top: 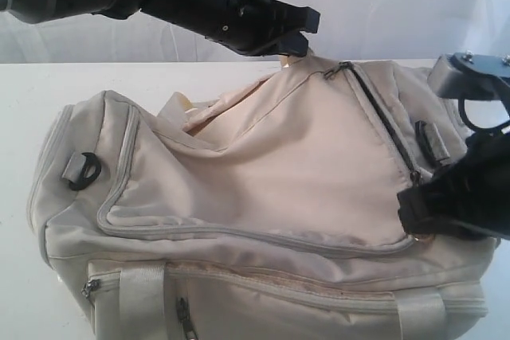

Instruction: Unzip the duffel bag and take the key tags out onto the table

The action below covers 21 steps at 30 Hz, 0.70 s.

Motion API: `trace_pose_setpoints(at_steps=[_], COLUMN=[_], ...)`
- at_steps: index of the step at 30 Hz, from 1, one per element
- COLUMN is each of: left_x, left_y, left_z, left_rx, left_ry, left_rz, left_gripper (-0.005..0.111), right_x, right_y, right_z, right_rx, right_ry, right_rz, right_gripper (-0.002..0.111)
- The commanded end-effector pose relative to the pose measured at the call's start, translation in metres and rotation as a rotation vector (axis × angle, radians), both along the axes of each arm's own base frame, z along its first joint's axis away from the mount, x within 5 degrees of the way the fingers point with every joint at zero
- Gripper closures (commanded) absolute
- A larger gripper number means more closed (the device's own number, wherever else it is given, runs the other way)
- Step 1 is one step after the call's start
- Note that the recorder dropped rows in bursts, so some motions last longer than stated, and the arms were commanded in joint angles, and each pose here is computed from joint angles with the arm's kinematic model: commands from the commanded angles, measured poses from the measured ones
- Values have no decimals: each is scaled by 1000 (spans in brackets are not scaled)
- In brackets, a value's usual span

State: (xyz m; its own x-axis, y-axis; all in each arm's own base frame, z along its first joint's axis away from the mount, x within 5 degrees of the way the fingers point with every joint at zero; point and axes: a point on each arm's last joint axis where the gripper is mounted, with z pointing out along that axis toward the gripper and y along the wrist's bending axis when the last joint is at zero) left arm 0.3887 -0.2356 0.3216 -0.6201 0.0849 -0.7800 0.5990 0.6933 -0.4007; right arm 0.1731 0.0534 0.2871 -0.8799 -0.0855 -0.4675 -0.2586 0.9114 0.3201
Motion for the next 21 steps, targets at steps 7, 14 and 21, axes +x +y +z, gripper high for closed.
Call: trace_pose_setpoints(at_steps=[7, 14, 21], left_x=[4, 4, 3], left_y=[13, 12, 12], left_z=[20, 20, 19], left_rx=[-39, -38, -26], left_ry=[-68, -66, -67], left_rz=[76, 74, 59], left_gripper=[107, 107, 76], right_x=[-47, -54, -49], right_y=[6, 9, 7], right_z=[-29, -52, -51], right_rx=[147, 199, 174], right_ry=[78, 112, 42], right_rz=[6, 3, 11], right_gripper=[108, 108, 102])
